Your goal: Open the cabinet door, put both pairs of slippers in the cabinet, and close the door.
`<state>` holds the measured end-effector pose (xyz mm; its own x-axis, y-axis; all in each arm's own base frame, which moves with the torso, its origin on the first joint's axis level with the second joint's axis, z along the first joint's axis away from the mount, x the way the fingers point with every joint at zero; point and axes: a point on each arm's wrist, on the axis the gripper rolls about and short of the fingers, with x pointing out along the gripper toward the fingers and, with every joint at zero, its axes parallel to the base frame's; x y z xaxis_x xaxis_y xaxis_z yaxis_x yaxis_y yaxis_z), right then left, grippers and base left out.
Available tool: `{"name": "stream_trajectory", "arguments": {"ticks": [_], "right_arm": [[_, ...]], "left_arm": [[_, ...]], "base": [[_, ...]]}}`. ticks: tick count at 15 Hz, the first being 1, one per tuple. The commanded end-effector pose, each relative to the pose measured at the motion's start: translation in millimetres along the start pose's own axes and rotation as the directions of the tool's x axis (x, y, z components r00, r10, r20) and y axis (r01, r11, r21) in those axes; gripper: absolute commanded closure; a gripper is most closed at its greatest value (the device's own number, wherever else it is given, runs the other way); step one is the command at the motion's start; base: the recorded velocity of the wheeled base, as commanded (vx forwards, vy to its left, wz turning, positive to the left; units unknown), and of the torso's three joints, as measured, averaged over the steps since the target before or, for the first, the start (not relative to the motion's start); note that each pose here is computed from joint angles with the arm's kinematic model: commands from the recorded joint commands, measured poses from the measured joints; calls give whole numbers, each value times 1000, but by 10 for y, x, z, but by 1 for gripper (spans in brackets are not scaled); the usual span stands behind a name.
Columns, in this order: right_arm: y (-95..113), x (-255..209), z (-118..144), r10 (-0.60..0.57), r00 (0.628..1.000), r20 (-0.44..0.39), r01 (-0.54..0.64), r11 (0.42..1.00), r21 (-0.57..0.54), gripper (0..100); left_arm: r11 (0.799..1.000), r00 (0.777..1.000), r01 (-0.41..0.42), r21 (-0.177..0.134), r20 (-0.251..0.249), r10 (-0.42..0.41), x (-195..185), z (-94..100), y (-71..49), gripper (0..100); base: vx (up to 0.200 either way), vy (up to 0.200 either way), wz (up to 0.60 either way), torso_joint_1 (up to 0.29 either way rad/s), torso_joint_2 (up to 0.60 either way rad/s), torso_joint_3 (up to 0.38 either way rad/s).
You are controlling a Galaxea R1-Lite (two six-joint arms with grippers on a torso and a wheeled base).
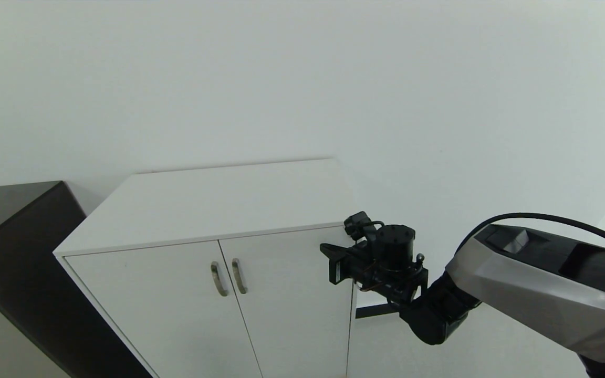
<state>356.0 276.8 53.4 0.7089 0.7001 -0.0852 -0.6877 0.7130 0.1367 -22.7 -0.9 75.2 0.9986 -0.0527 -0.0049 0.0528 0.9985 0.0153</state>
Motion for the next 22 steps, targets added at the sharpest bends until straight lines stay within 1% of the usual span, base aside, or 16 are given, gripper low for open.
{"name": "stream_trajectory", "arguments": {"ticks": [1, 10, 12, 14, 16, 17, 18, 19, 22], "right_arm": [[-27, 17, -39, -5, 1000, -5, 5, 1000, 1, 100], [-72, 46, -50, -32, 999, -14, 32, 999, 3, 100], [-3, -45, 35, -64, 998, -1, 64, 998, -2, 100], [240, -270, 170, -51, 999, -11, 50, 999, -17, 100], [370, -576, 358, -97, 995, -3, 97, 993, -67, 100], [392, -768, 456, -123, 992, 2, 123, 989, -78, 100], [402, -897, 496, -136, 991, -1, 135, 988, -78, 100], [415, -1196, 554, -160, 987, -13, 159, 984, -80, 100], [396, -1884, 462, -273, 959, -80, 265, 959, -97, 100]], "left_arm": [[1000, 1000, -1, 0, 0, 1, 0, 0, 0, 100], [1000, 1000, -1, 0, 0, 1, 0, 0, 0, 100], [1000, 1000, -1, 0, -1, 1, 0, -1, 0, 100], [1000, 1000, -1, 0, 0, 1, 0, 0, 0, 100], [1000, 1000, -1, 0, 0, 1, 0, 0, 0, 100], [1000, 1000, -2, -2, 0, 2, 0, 0, 0, 100], [1000, 1000, -1, -2, 0, 1, 0, 0, 0, 100], [1000, 1000, -1, -2, 0, 1, 0, 0, 0, 100], [1000, 1000, -1, 0, 0, 1, 0, 0, 0, 100]], "base": [[0, 0, 0, 0, 0, 0], [0, 0, 0, 0, 0, 0], [0, 0, 0, 0, 0, 0], [0, 0, 0, 0, 0, 0], [0, 0, 0, 0, 0, 0], [0, 0, 0, 0, 0, 0], [0, 0, 0, 0, 0, 0], [0, 0, 0, 0, 0, 0], [0, 0, 0, 0, 0, 0]]}}
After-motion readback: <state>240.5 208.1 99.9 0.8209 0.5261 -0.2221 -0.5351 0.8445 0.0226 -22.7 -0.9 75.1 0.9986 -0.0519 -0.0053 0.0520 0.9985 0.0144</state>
